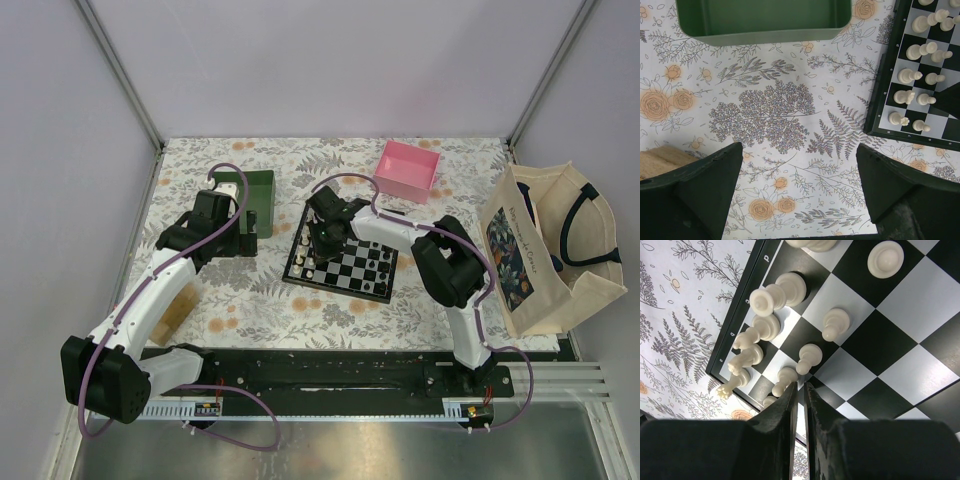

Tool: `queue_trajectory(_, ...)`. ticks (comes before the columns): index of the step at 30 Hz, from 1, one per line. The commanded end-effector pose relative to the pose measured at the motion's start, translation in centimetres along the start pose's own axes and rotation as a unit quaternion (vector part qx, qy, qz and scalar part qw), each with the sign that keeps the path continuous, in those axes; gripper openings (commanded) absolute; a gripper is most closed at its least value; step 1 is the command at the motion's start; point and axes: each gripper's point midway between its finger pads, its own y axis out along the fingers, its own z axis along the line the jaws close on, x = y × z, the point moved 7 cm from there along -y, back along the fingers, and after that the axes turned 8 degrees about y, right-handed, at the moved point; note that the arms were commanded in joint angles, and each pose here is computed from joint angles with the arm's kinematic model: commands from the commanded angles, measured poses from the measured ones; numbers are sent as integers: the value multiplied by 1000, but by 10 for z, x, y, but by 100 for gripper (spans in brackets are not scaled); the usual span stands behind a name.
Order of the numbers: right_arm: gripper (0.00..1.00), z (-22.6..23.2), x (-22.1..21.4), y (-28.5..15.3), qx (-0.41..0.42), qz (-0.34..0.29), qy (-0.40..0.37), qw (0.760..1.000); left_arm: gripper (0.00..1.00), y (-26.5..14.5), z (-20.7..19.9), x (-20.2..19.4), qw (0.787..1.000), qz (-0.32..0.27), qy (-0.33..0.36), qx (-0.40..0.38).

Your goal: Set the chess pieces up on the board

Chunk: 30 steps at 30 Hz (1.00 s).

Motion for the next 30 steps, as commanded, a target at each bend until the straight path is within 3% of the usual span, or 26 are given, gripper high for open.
queue_trajectory(1, 19, 2, 7, 1, -1, -11, -3, 1000, 99, -3, 0, 10, 1000, -20, 1, -5)
queue_trajectory(7, 20, -4, 15, -23, -39, -53, -25, 998, 99, -2, 0, 10, 1000, -19, 1, -5)
queue_trajectory(13, 25, -11, 31, -80, -55, -134, -30, 989, 99, -1, 0, 10, 1000, -17, -2, -2)
queue_trajectory(19, 34, -64, 51, -128, -93, -214, 33, 972, 99, -2, 2, 15, 1000, -23, -5, 10)
queue_trajectory(24, 51, -124, 62, -167, -117, -273, 112, 948, 99, -4, 5, 20, 999, -35, -24, 29)
queue_trajectory(30, 84, -179, 52, -183, -150, -304, 182, 923, 99, -2, 7, 27, 997, -29, -53, 54)
